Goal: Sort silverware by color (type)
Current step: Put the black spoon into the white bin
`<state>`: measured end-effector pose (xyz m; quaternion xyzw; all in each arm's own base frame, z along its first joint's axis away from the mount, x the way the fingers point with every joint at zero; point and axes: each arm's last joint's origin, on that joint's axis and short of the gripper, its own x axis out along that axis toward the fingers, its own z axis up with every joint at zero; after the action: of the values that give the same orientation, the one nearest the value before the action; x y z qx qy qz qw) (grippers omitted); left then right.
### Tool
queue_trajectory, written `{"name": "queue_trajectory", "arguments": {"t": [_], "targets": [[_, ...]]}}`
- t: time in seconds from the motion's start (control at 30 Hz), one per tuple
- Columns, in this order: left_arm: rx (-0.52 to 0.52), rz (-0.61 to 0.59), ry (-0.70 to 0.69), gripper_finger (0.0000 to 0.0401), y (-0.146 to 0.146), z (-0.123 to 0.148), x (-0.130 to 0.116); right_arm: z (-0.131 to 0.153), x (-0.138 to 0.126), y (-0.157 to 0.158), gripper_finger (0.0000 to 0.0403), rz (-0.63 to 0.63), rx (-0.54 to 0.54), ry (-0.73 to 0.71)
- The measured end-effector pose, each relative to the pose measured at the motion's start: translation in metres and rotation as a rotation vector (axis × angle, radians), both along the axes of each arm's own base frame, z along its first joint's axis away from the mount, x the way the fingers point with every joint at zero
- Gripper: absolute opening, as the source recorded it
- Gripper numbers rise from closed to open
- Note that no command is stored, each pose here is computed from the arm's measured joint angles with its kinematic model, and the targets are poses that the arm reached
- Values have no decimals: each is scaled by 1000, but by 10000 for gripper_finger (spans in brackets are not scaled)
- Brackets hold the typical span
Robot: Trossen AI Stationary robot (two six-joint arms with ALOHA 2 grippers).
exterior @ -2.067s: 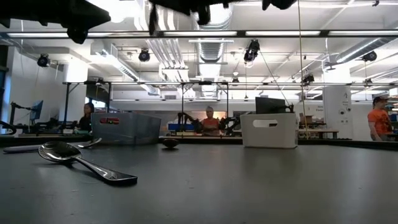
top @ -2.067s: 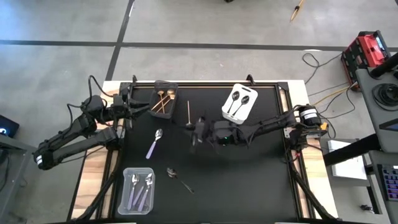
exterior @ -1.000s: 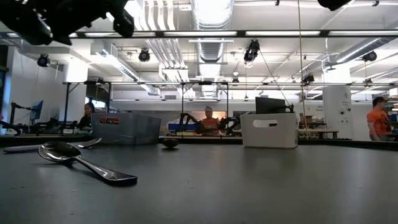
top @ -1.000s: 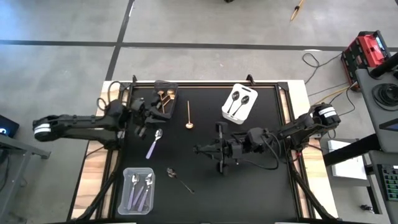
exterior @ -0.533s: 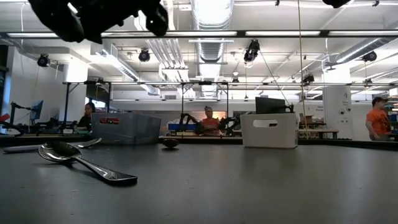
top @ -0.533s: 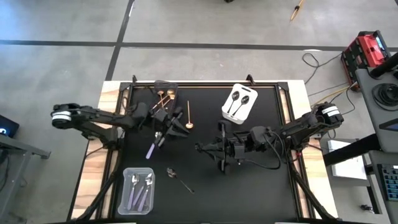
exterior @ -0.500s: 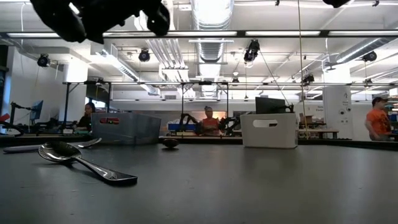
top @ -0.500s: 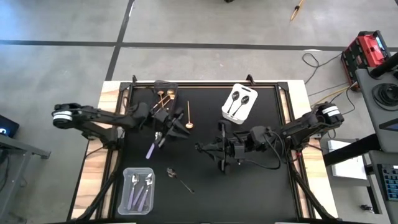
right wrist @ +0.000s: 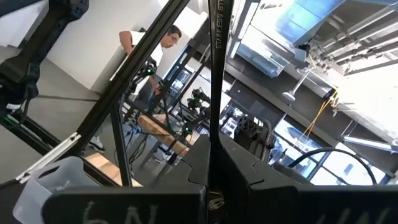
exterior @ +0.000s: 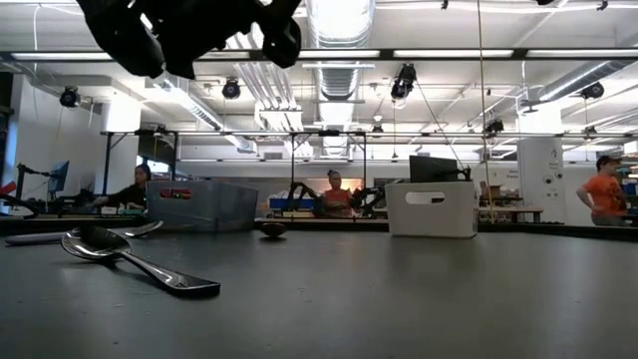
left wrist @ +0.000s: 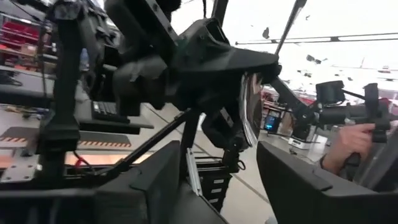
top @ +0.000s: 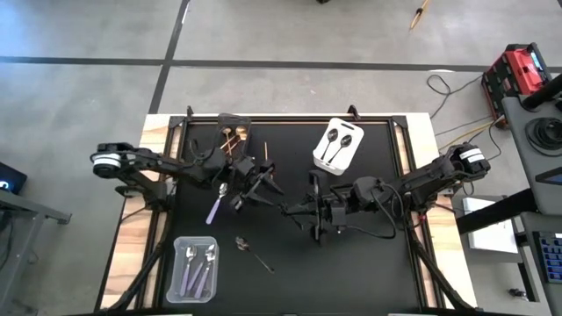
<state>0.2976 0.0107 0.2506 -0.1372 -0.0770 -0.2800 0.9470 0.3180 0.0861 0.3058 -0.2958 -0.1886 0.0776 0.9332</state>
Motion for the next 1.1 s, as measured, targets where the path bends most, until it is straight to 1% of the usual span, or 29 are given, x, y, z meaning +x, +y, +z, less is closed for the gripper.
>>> {"name": "queue_trajectory", "arguments": {"t": [0.13, 0.2, 0.5, 0.7, 0.9, 1.0, 1.1], "targets": [[0, -98, -66, 207, -5, 2, 5, 0, 0, 0, 11, -6, -16, -3], [-23, -122, -84, 208, -5, 4, 8, 0, 0, 0, 11, -7, -19, 0], [-76, -145, -56, 208, -4, -5, 27, -2, 0, 0, 11, -10, -34, 15], [-79, -166, -64, 194, -4, -3, 35, -2, 1, 0, 11, -19, -37, 21], [-73, -174, -78, 159, -5, -1, 34, -2, 1, 0, 11, -21, -41, 22], [-74, -174, -75, 126, -5, -1, 34, -2, 1, 0, 11, -21, -41, 22], [-74, -175, -75, 83, -5, -1, 34, -3, 1, 0, 11, -21, -42, 26]]}}
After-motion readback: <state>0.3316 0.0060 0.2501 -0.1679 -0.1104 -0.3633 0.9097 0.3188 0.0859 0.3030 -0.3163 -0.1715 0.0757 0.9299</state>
